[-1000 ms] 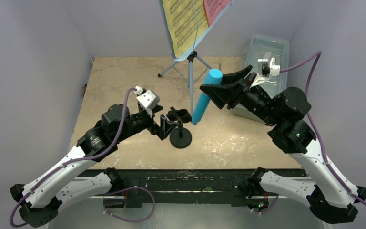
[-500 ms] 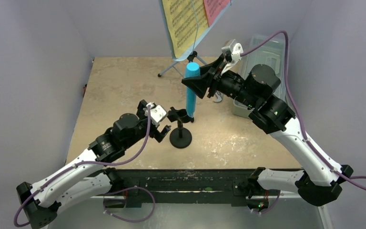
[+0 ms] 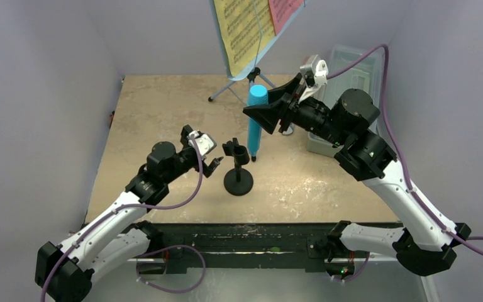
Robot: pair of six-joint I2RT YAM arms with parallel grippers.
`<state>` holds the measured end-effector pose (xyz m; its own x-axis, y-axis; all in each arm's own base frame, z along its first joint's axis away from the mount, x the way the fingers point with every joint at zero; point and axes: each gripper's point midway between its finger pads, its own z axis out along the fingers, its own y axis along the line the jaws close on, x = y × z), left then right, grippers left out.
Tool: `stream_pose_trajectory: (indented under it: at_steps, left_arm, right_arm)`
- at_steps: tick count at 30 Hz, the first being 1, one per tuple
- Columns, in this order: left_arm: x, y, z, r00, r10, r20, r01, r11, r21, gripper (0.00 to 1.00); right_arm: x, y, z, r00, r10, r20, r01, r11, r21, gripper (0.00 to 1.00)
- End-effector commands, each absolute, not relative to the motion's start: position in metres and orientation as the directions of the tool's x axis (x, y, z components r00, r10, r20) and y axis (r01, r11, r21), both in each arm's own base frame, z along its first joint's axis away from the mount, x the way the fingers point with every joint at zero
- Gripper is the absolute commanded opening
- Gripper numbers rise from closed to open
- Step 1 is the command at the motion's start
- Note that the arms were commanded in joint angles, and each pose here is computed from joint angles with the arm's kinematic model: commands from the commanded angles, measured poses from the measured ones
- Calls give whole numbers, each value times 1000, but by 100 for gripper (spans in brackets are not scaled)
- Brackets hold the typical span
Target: Set up the instrument practice props
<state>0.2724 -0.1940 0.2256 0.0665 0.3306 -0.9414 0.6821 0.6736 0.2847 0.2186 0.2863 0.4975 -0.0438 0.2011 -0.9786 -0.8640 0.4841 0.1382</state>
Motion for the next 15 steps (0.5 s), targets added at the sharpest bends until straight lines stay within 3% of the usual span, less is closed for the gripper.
stream_pose_trajectory:
  at_steps: [1,10,15]
  left_arm:
    - [272,-212,229,93,264,-960,736,631,245,98]
    - [256,-215,214,-70,196,-978,765,640,73,85]
    - [232,-229,212,-126,140,-982,831,556,-28,75]
  right_arm:
    - [205,280,518,11,256,-967,-883,456,110,0]
    - [199,276,520,16,276,-961,-888,446,113,0]
    - [203,280,517,14,275,-961,-888,445,114,0]
